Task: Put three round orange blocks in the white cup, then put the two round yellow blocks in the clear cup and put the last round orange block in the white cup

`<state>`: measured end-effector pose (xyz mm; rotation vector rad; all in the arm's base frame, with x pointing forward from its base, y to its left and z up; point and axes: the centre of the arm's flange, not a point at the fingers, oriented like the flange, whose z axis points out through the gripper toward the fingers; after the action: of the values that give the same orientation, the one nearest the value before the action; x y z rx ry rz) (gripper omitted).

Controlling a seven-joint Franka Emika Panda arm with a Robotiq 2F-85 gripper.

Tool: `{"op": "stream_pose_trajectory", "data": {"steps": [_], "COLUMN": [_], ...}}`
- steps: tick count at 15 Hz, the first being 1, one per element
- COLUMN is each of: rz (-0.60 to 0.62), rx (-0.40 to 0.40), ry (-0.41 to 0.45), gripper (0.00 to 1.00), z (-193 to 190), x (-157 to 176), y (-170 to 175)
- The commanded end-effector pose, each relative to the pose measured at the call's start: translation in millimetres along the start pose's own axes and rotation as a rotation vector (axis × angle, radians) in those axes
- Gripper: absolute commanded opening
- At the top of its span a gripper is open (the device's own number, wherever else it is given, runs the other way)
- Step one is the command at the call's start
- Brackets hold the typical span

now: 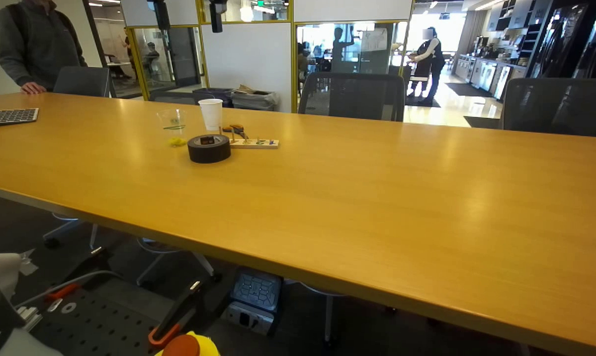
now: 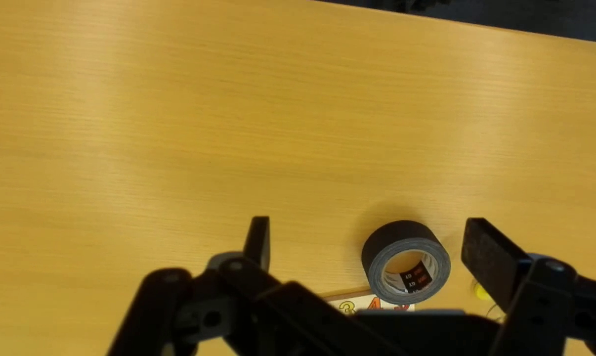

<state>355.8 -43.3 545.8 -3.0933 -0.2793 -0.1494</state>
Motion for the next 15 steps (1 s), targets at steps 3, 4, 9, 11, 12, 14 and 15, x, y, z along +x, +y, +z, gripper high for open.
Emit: {"op": "stream_pose_trajectory", "data": {"steps": [3,4,9,11,12,14,15], "rz": [0.061,0.063,0.073,0.078,0.080,0.073,0.080], "rx": [-0.013,-0.015,-0.016,-0.020,-0.021,0.001,0.001], "ry": [0.022,0.020,-0.002,-0.017,-0.022,-0.026,-0.029], "gripper": [1.00,1.00,1.00,1.00,1.00,1.00,1.00], "z": [-14.2,-14.1,-9.3,-7.4,-7.0,-0.9,-0.1], "x": [-26.0,-27.1,-30.1,-31.1,-31.3,-23.3,-23.7], "y": [-3.3,-4.4,-5.9,-6.9,-6.8,-3.9,-4.1]}}
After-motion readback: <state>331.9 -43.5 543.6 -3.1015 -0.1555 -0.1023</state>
